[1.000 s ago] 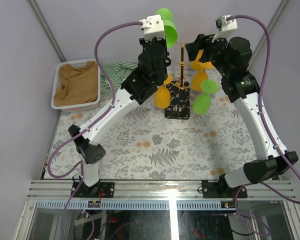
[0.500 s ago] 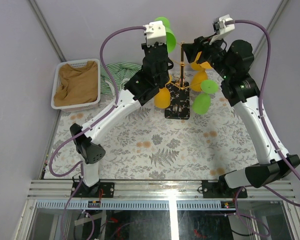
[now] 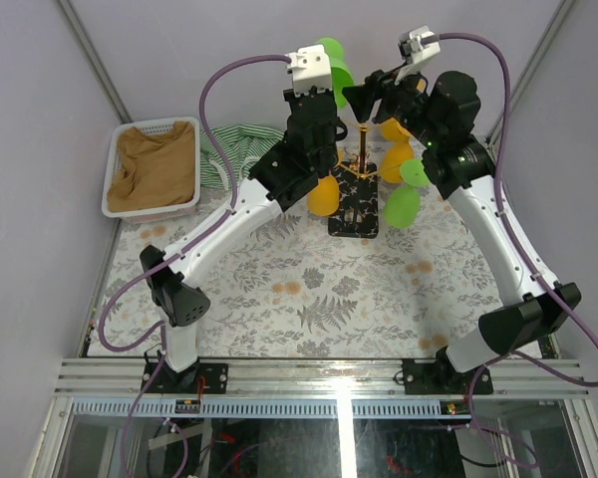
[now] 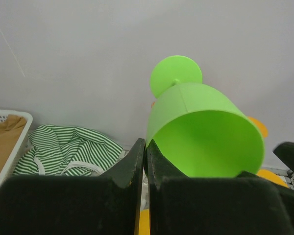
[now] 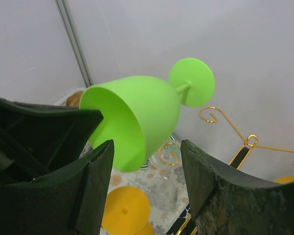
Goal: Place the wine glass upside down on the wine glass rack
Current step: Turn the wine glass upside down at the wine rack.
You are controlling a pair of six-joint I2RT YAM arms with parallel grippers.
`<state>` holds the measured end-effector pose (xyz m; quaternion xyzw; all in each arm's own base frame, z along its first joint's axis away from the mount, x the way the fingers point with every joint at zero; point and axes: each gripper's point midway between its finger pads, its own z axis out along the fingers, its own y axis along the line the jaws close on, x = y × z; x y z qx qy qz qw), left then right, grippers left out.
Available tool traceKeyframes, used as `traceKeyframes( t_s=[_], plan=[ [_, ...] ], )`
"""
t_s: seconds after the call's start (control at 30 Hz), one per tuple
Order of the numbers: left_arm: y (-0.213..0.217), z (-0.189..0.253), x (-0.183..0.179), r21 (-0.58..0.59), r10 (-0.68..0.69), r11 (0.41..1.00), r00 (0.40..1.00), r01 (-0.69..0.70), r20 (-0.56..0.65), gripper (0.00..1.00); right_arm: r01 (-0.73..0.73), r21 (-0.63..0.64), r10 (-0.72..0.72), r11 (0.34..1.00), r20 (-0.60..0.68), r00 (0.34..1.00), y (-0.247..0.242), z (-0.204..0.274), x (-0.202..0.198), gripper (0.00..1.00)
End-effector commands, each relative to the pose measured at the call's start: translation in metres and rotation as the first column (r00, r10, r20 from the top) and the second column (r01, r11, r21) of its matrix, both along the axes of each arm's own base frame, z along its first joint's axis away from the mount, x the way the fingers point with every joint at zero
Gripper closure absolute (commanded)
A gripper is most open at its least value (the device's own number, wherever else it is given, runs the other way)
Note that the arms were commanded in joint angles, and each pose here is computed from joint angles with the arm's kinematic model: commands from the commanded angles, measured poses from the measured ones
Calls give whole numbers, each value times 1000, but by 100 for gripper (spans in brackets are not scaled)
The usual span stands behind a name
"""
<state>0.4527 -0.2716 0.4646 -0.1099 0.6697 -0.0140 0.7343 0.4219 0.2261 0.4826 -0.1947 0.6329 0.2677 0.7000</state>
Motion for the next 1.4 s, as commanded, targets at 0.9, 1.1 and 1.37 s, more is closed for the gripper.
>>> traceKeyframes(
  t_s=[0.9,1.1,1.37],
  plan=[
    [-11,17,-16,-115,-121,985,992,125,40,56,131,-111,-111,985,171,979,21,17,26,99],
    [-20,14,-19,-116,-148,982,988,151,37,0,132,-89,-116,987,169,979,22,21,28,100],
    [-12,27,-34,-155,-180,970,982,187,54,0,223,-108,-207,969,143,968,7,16,36,100]
  ],
)
